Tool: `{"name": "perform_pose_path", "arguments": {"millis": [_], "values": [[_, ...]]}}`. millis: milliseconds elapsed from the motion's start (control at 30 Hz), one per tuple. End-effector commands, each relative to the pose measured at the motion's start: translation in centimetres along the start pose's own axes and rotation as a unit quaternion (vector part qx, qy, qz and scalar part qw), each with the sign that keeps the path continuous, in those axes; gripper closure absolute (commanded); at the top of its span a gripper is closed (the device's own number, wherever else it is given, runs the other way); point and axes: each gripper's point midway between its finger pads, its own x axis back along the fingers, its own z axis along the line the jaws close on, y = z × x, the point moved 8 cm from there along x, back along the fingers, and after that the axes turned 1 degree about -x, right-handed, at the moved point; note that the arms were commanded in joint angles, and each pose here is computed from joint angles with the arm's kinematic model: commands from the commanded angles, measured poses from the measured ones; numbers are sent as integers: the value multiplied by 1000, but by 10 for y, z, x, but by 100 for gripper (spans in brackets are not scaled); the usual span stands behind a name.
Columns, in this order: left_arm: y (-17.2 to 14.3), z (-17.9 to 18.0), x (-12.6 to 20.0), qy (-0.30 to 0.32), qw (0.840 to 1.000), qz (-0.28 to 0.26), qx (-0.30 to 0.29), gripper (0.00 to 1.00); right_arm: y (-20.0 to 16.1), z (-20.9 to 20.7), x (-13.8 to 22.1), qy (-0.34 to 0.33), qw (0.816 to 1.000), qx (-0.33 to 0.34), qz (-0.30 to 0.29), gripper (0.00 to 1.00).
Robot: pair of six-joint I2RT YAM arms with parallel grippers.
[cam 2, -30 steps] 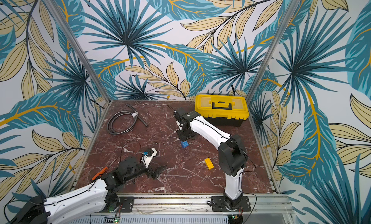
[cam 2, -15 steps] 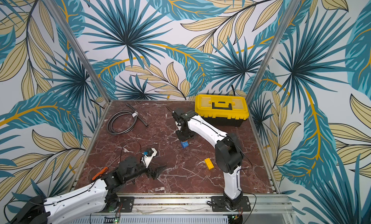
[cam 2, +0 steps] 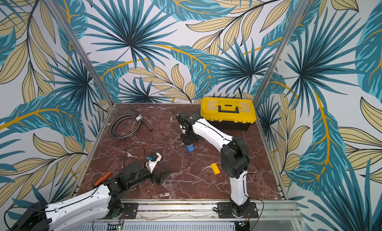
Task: Assemble the letter f with lego
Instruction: Assemble the lego brick with the lego brick.
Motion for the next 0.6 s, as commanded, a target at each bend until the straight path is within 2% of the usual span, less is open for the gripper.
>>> {"name": "perform_pose_path", "arguments": {"millis": [0, 567], "values": [[-3, 0, 0, 1, 1000, 1, 3, 1, -3, 2, -7, -10, 1000, 11, 21, 75], [-4, 0, -1, 1, 1000, 3, 3, 1, -5, 5, -15, -14, 999, 17, 33, 76]]}}
